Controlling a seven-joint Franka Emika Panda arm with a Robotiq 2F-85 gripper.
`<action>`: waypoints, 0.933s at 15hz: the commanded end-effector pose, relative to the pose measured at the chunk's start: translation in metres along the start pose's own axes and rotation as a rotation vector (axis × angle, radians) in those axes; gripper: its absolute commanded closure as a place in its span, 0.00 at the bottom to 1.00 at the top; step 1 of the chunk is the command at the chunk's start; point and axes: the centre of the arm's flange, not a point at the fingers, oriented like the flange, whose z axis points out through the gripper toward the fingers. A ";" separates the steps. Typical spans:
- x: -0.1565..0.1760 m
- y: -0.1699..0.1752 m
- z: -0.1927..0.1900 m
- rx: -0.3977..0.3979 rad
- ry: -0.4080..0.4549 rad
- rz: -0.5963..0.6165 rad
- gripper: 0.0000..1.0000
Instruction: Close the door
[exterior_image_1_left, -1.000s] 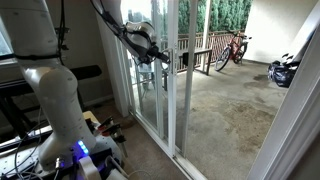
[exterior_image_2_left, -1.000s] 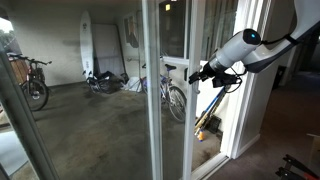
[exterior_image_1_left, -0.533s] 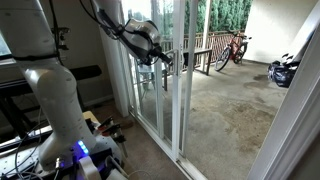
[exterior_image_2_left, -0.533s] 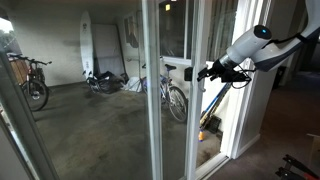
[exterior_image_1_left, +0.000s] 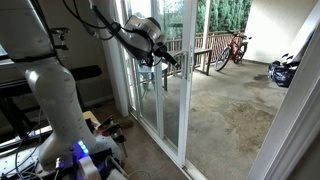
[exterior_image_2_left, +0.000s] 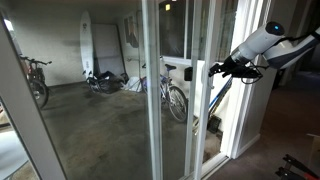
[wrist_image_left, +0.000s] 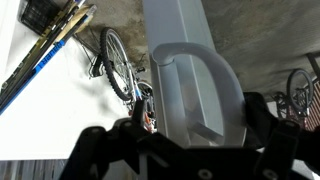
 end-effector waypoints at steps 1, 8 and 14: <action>0.021 0.079 -0.010 -0.113 -0.008 0.024 0.00; 0.061 0.094 0.008 -0.155 -0.028 0.025 0.00; 0.071 0.128 0.011 -0.185 -0.049 0.076 0.00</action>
